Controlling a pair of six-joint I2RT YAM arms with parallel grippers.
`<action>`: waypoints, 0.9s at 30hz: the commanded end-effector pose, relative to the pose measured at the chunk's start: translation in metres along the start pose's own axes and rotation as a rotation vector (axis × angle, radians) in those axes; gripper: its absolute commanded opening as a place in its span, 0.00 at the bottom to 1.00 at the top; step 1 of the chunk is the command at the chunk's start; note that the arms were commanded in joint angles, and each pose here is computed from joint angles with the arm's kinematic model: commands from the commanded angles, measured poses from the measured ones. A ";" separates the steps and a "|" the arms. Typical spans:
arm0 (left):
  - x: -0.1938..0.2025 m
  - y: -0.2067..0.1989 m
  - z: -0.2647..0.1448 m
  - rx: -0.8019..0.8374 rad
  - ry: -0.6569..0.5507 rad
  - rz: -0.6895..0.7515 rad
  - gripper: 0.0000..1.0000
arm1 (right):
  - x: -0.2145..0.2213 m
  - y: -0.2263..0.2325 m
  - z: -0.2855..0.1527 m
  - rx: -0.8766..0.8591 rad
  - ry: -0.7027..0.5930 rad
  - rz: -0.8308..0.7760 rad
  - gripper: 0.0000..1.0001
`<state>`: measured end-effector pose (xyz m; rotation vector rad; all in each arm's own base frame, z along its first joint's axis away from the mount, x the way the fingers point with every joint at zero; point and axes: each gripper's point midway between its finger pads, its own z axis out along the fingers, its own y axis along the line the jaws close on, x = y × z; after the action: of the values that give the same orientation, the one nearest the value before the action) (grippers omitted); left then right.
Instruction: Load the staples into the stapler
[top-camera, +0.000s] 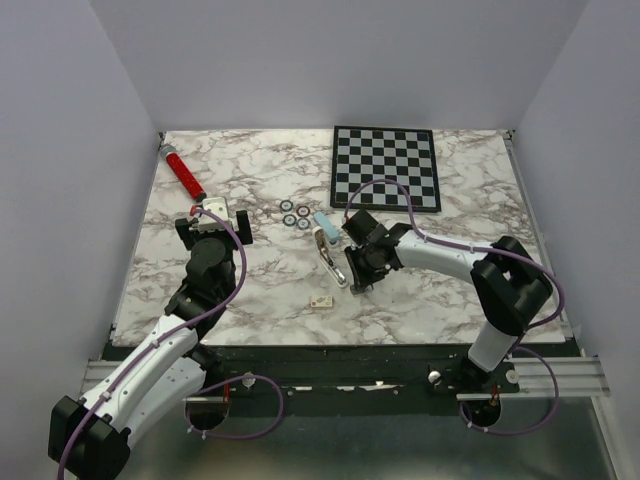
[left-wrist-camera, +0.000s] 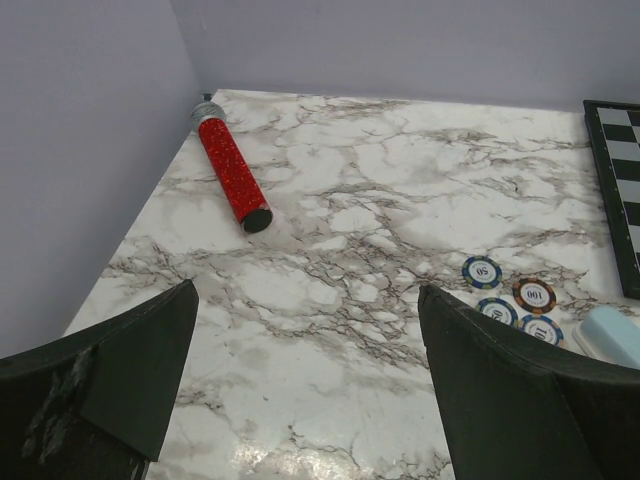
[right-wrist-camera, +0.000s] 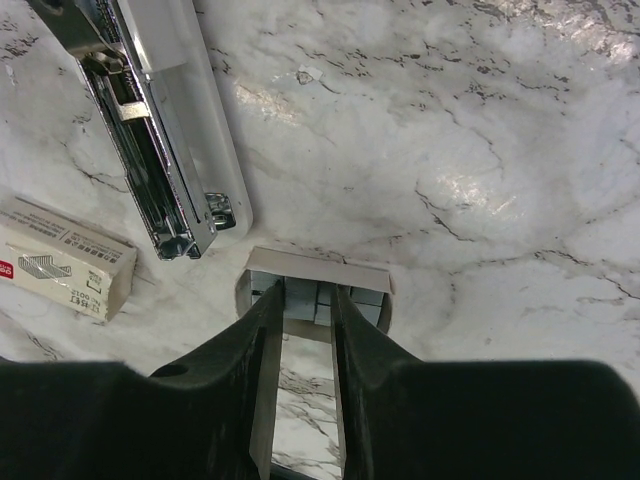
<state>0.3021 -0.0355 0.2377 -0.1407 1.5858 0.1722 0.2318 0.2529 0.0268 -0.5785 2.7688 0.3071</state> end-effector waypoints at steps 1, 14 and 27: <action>-0.010 0.001 0.001 0.002 -0.019 -0.013 0.99 | -0.001 0.007 0.003 -0.027 0.030 0.012 0.33; -0.012 0.003 0.000 -0.001 -0.025 -0.015 0.99 | 0.001 0.001 0.006 0.014 0.056 -0.005 0.25; -0.012 0.004 -0.001 -0.004 -0.027 -0.017 0.99 | -0.027 0.012 -0.034 -0.045 -0.079 -0.053 0.16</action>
<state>0.3014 -0.0333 0.2397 -0.1479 1.5793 0.1738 0.2344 0.2595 0.0387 -0.6171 2.7546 0.3381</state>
